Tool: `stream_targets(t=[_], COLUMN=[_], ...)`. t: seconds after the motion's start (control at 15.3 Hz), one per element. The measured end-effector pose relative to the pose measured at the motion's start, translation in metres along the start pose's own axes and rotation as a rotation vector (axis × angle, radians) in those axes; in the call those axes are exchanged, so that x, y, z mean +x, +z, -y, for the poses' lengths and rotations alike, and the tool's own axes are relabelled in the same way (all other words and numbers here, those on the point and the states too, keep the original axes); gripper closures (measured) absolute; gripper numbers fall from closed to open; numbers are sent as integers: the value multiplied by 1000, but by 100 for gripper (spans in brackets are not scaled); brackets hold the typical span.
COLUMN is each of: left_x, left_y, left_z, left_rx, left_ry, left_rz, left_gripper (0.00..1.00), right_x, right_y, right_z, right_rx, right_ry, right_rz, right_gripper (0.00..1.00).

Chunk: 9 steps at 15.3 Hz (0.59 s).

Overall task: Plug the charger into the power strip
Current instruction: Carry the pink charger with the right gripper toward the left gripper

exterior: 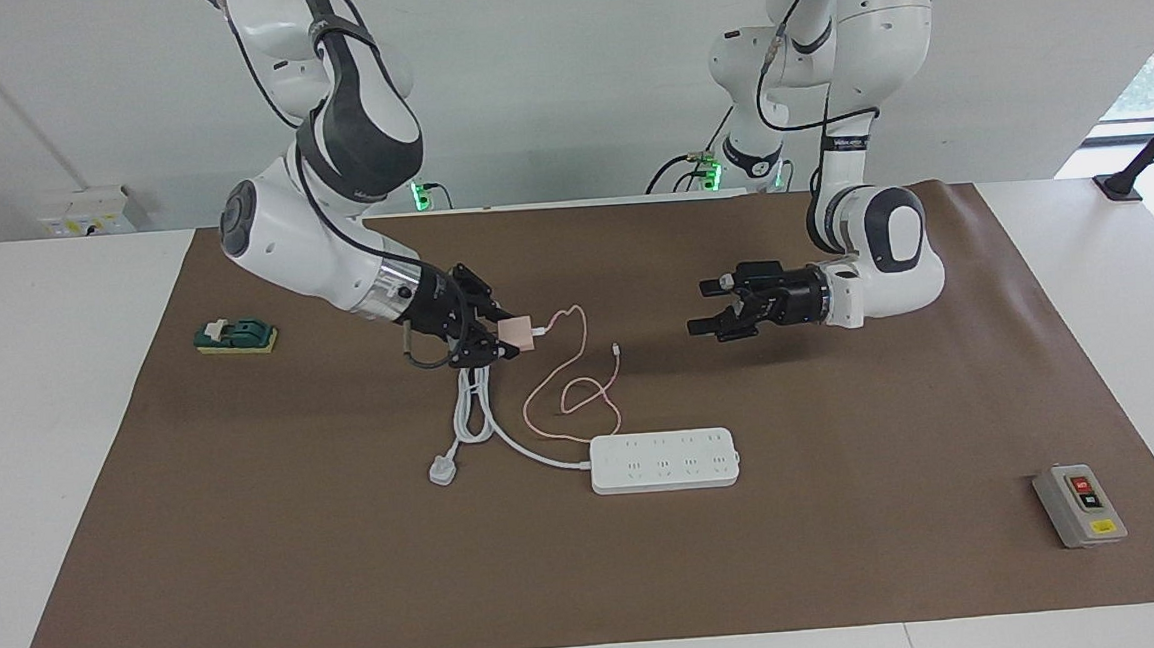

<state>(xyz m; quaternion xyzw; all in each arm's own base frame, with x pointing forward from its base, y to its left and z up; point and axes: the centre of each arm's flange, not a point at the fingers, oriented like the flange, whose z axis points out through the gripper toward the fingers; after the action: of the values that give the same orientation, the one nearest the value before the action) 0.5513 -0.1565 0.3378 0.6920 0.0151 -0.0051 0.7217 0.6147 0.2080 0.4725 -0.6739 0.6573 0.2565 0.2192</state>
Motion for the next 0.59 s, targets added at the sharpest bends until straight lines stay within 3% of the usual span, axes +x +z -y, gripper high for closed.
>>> stream_targets(t=[0.33,0.59], left_x=[-1,-1], left_y=[10,18], left_z=[4,4], left_rx=[27,25], left_ry=[-4,-9], left_rz=[-3,-23], left_gripper=[0,0], right_x=[-57,-82], right_y=[39,65], right_z=[-13,-23], right_rx=[63,119], right_ry=[47,50], right_rz=[-1,2], right_gripper=[53,53])
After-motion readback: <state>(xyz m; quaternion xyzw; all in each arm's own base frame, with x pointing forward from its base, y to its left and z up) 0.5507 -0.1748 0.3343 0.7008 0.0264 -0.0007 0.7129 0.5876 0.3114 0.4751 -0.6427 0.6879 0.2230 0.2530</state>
